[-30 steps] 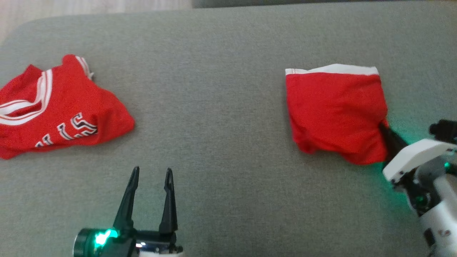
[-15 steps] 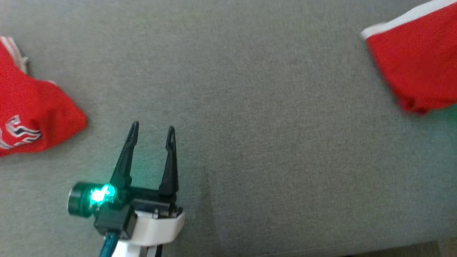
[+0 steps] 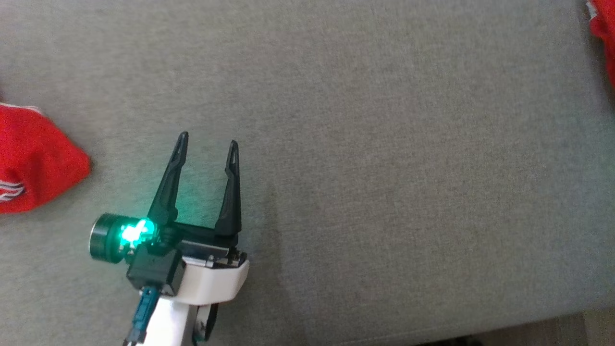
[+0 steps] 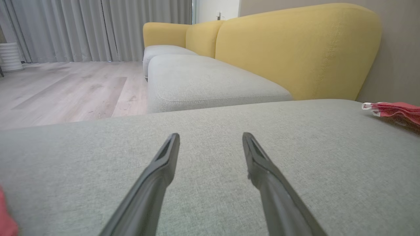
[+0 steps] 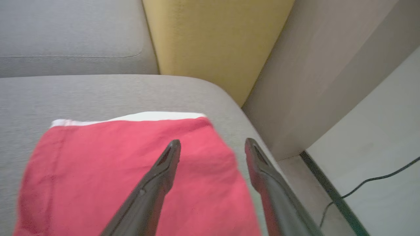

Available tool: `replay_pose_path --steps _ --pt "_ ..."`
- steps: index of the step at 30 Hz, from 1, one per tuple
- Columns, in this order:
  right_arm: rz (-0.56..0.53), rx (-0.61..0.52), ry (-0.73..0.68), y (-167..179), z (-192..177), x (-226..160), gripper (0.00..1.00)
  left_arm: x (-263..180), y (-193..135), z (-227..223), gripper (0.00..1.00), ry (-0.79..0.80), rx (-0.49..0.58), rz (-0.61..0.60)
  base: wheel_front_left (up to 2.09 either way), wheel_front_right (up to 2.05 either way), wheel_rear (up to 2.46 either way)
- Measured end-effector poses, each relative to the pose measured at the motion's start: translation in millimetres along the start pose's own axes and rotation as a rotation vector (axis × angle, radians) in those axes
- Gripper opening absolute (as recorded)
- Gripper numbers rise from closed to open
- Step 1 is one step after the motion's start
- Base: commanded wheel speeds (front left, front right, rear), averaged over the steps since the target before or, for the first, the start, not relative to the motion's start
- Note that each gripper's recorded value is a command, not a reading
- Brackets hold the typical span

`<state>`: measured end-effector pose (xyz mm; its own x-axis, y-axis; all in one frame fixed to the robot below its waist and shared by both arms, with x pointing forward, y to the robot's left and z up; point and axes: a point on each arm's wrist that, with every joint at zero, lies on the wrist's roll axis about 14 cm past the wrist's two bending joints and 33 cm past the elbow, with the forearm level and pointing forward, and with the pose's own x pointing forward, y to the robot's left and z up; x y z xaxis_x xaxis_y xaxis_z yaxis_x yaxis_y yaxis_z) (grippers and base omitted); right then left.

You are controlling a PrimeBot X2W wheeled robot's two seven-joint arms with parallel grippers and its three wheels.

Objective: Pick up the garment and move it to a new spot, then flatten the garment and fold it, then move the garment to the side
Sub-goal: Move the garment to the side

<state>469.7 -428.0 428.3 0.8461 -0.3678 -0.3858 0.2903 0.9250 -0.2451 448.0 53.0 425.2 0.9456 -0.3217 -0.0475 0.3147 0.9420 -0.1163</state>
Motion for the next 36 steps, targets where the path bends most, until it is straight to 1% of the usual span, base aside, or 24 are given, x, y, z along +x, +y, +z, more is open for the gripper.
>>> replay_pose_path --steps 4,9,10,12,15,17,18,22,25,28,33,36 --pt "0.120 0.058 -0.018 60.7 -13.0 -19.4 1.00 -11.8 0.6 18.7 1.00 -0.030 0.029 0.017 0.00 0.00 0.00" --pt "0.301 0.178 -0.067 139.3 -30.3 -66.9 1.00 -41.8 3.7 34.7 1.00 -0.041 0.066 0.070 0.00 0.00 0.00" --pt "0.301 0.178 -0.067 139.3 -30.3 -66.9 1.00 -41.8 3.7 34.7 1.00 -0.041 0.066 0.070 0.00 0.00 0.00" --pt "0.380 0.192 -0.085 169.7 -36.3 -89.7 1.00 -56.6 5.5 36.7 1.00 -0.034 0.079 0.088 0.00 0.00 0.00" --pt "0.478 0.219 -0.109 204.7 -41.4 -124.1 1.00 -77.8 6.3 38.8 1.00 -0.026 0.085 0.109 0.00 0.00 0.00" --pt "0.516 0.271 -0.111 220.6 -43.6 -145.6 1.00 -90.1 7.3 45.5 1.00 -0.042 0.080 0.127 0.00 0.00 0.00" --pt "0.541 0.271 -0.118 227.7 -44.4 -157.0 1.00 -95.8 7.1 49.4 1.00 -0.053 0.082 0.133 0.00 0.00 0.00" --pt "0.590 0.296 -0.234 233.6 -22.7 -200.5 1.00 -120.7 3.8 64.3 1.00 -0.100 0.085 0.152 0.00 0.00 0.00" --pt "0.570 0.306 -0.303 221.9 -14.8 -223.9 1.00 -138.3 4.1 69.9 1.00 -0.124 0.067 0.179 0.00 0.00 0.00" --pt "0.554 0.310 -0.338 212.9 -15.8 -243.7 1.00 -153.2 5.4 74.9 1.00 -0.147 0.074 0.204 0.00 0.00 0.00" --pt "0.550 0.310 -0.380 206.7 -15.2 -266.3 1.00 -177.0 18.7 73.7 1.00 -0.153 0.086 0.287 0.00 0.00 0.00" --pt "0.536 0.310 -0.396 199.9 -14.6 -270.7 1.00 -187.1 19.3 68.7 1.00 -0.141 0.086 0.300 0.00 0.00 0.00"
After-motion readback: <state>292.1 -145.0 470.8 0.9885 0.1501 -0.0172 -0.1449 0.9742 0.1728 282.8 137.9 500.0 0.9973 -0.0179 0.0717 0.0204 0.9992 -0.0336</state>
